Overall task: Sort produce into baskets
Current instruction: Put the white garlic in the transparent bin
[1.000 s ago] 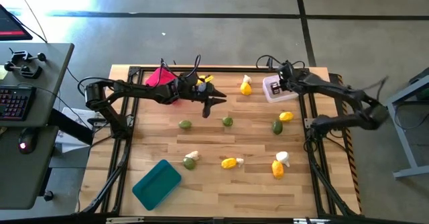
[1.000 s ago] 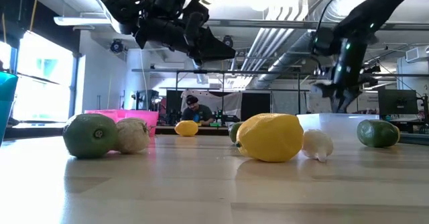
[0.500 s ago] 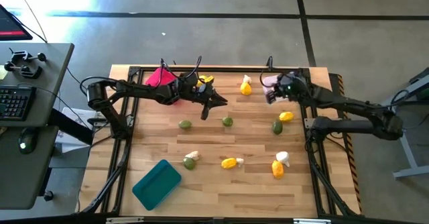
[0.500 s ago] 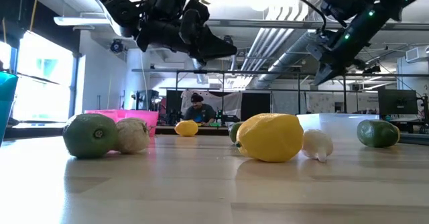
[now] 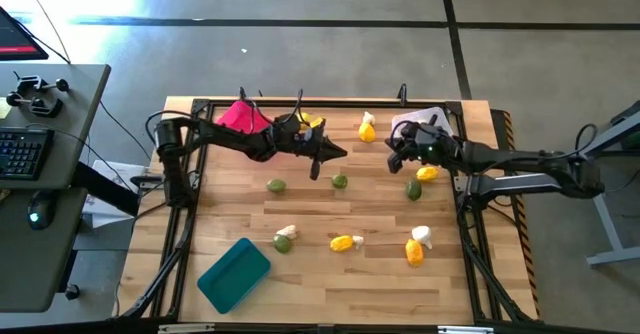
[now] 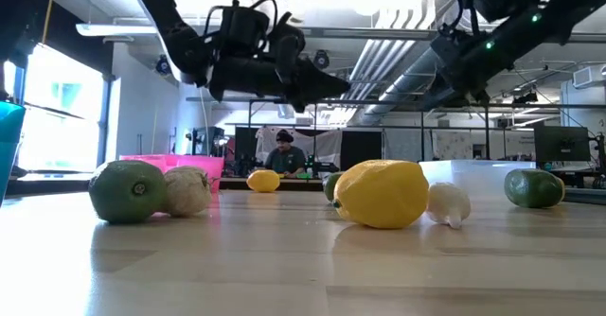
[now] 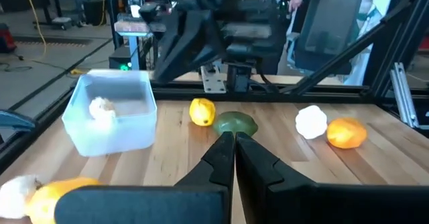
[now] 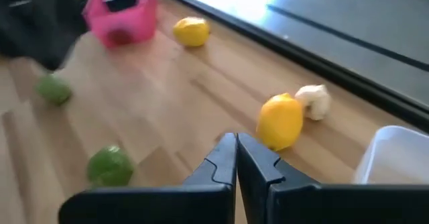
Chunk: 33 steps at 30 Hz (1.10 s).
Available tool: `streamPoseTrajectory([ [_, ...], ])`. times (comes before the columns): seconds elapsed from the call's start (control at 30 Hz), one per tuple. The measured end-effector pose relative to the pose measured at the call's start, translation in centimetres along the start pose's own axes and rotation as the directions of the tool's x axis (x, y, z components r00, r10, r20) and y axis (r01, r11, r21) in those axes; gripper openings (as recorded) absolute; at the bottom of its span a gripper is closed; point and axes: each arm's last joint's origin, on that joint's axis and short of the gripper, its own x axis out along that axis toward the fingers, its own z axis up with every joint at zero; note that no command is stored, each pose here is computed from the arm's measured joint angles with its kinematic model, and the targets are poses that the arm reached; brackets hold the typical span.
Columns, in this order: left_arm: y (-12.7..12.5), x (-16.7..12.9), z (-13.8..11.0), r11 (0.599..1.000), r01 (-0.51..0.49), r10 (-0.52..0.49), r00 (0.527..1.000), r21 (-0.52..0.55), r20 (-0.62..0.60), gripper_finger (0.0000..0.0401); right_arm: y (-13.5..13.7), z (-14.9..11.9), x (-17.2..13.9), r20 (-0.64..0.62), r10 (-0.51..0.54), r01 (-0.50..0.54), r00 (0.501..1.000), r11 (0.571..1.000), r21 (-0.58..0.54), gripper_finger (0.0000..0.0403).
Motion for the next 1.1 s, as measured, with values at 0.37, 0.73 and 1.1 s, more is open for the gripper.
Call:
streamPoseTrajectory([
  [0.37,0.1,0.1,-0.3,0.998,-0.021,0.022,1.0,0.057,-0.007,0.0,3.1,1.0,-2.6,-0.166,0.096,-0.104,0.982,0.994,-0.04,0.0001],
  [0.73,0.1,0.1,-0.7,0.998,-0.03,0.032,0.998,0.053,-0.049,0.0,6.3,-2.2,-5.3,-0.435,0.289,-0.242,0.853,0.957,0.16,0.0068],
  [1.1,0.1,0.1,-0.9,0.998,-0.029,0.033,0.997,0.052,-0.07,0.0,7.6,-6.1,-8.8,-0.67,0.231,-0.239,0.706,0.967,0.081,0.0242],
])
